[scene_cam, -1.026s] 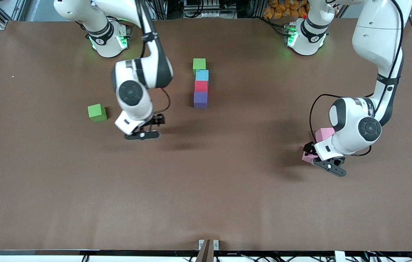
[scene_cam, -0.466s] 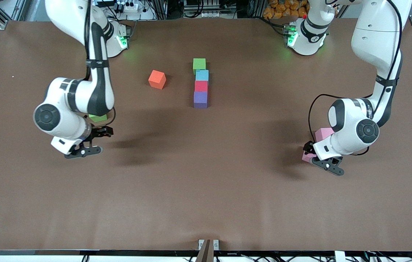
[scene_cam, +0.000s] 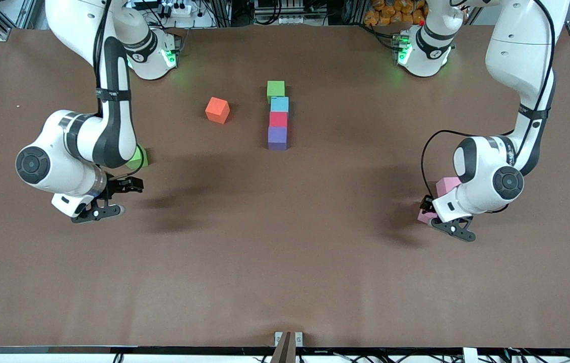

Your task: Arrange blocks into number 1

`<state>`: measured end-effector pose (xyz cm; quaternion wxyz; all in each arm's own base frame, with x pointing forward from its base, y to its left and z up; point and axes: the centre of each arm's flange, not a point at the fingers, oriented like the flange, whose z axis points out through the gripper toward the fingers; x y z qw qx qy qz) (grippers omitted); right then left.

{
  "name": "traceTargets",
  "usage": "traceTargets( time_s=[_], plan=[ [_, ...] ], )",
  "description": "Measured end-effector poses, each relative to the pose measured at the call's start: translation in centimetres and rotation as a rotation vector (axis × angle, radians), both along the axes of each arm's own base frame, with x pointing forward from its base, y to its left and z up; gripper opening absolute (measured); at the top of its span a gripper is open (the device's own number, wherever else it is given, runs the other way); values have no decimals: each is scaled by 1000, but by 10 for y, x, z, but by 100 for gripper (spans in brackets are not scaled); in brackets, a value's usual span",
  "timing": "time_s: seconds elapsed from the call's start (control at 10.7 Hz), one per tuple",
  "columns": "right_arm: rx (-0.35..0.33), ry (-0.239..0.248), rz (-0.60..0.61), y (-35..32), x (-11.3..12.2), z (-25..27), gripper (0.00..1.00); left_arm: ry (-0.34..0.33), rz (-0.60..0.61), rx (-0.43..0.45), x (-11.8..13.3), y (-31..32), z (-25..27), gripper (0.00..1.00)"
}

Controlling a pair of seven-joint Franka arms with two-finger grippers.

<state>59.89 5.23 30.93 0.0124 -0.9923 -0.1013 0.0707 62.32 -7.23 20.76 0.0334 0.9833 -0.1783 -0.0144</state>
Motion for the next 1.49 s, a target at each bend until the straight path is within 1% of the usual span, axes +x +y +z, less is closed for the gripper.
traceTargets(
  time_s=[0.28,0.47,0.75,0.84,0.93,1.12,1.21,1.31,1.4,1.49],
  plan=[
    [16,4,18,12,1,-1,100,4,143,-16,-9,-76,12,58],
    [75,29,15,11,5,-16,100,-8,237,-31,-24,-143,33,58],
    [151,41,-16,-11,9,-22,100,-10,379,-57,-56,-243,56,58],
    [169,48,-5,-13,10,-23,100,-7,423,-63,-69,-272,61,58],
    [173,56,12,-15,12,-24,100,-1,460,-65,-83,-298,63,58],
    [162,67,23,-17,14,-20,100,10,499,-64,-108,-341,61,58],
    [147,71,27,-15,14,-16,100,13,494,-64,-119,-360,58,58],
    [114,73,40,-10,14,-11,100,18,486,-61,-130,-380,52,58],
    [73,68,50,-4,13,-4,100,24,486,-56,-142,-400,43,58],
    [49,58,54,1,13,5,100,30,484,-50,-155,-420,33,58]
  ],
)
